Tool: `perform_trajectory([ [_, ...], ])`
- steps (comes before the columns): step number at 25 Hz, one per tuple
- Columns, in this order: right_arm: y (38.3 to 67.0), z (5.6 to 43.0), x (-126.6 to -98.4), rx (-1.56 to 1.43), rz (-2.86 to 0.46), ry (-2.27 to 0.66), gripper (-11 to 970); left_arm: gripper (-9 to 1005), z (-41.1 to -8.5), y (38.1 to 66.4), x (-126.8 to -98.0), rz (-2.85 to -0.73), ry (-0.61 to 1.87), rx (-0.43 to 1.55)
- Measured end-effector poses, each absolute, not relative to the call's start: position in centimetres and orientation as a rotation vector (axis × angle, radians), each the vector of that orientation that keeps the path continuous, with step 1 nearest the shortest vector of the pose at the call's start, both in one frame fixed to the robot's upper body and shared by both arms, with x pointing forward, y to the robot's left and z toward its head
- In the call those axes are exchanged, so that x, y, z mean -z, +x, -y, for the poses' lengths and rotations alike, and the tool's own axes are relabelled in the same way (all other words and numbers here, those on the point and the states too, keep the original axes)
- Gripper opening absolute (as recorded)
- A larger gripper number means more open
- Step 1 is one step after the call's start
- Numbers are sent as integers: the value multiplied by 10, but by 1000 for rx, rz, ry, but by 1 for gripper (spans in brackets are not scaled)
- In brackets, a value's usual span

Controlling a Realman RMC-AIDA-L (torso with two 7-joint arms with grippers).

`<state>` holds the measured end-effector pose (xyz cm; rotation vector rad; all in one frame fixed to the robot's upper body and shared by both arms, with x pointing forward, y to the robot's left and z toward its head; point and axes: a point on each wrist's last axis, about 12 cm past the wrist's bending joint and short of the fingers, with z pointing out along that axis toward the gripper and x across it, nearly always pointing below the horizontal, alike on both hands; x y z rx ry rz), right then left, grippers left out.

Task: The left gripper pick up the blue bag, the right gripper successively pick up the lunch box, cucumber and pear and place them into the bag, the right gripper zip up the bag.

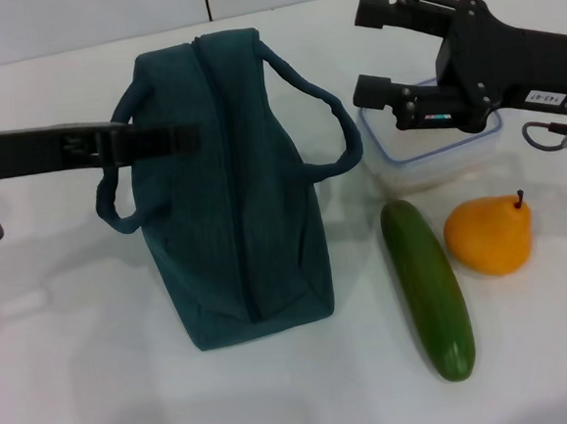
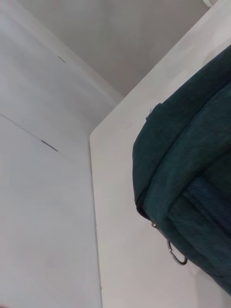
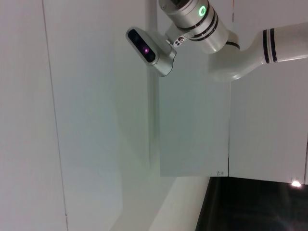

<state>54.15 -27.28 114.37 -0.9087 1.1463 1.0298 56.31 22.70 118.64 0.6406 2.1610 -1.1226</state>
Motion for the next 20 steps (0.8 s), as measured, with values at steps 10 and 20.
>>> perform_trajectory([
  [10,543,269,-1145,-1036,-1135,-922,825,594,-221,568,-1196,-2191,632,1109],
  [20,543,268,-1145,-1024,-1126,-927,825,816,-211,569,-1192,-2279,630,1007],
])
